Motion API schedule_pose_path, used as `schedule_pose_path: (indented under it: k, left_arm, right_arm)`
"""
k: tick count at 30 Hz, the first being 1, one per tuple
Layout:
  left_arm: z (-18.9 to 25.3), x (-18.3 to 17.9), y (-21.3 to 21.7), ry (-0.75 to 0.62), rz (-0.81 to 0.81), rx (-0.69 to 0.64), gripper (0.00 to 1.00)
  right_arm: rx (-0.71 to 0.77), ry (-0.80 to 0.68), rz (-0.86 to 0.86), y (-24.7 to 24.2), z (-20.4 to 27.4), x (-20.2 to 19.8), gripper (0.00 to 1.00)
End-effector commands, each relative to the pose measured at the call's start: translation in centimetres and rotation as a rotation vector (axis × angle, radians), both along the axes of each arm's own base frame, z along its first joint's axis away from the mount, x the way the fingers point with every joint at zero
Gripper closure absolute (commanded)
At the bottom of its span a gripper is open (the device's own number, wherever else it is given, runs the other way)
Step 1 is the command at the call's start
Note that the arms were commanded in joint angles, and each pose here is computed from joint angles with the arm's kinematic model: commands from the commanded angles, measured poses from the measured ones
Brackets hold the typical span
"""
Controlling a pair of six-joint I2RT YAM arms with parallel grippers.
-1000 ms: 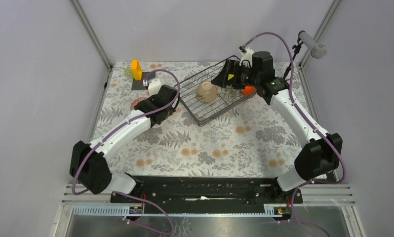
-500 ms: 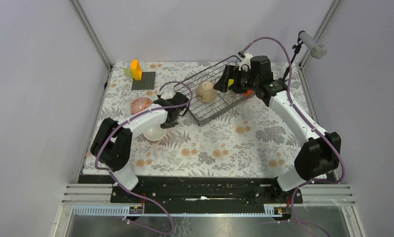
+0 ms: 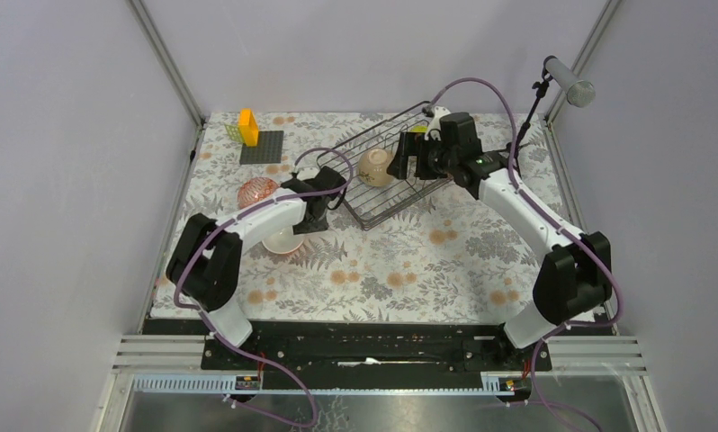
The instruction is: Unload the bowls from the dish rack
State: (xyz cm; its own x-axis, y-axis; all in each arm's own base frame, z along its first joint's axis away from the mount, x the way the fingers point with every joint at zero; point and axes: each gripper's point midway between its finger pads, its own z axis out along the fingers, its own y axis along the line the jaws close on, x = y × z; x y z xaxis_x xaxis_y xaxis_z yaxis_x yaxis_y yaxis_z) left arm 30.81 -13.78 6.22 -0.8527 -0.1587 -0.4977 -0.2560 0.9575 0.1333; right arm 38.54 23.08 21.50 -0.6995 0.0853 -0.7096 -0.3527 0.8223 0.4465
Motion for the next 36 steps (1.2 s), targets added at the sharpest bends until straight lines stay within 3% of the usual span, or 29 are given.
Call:
schedule_pose_path:
  k: [1,6,10,14,18,29,33,36]
  left_arm:
    - [4.3,1.5,-1.4,-0.126,-0.014,-0.099,0.56]
    - [8.0,1.9,-2.4,-0.239,-0.049,-0.202,0.53]
    - [10.6,2.3,-3.2,-0.359,-0.065,-0.321,0.32]
    - [11.8,2.9,-4.7,-0.424,-0.106,-0.485,0.28]
    - [12.9,3.8,-5.2,-0.487,-0.126,-0.633,0.26]
    - [15.6,4.1,-4.2,-0.697,-0.135,-0.696,0.17]
    - [16.3,3.8,-3.8,-0.763,-0.150,-0.709,0.17]
    - [16.5,3.7,-3.6,-0.791,-0.149,-0.713,0.17]
  right_arm:
    - [-0.077,-0.065,0.003,1.6,-0.5,1.4,0.04]
    - [-0.158,-0.099,-0.020,2.8,-1.4,3.3,0.09]
    - [-0.171,-0.095,-0.024,3.7,-2.2,5.1,0.08]
    - [-0.179,-0.094,-0.048,4.3,-2.8,7.0,0.08]
    - [-0.227,-0.109,-0.115,3.9,-3.6,9.2,0.14]
    - [-0.309,-0.142,-0.171,4.3,-6.0,13.9,0.18]
    - [-0.315,-0.147,-0.182,4.7,-6.7,15.0,0.29]
    - [-0.318,-0.156,-0.193,4.8,-6.9,15.8,0.45]
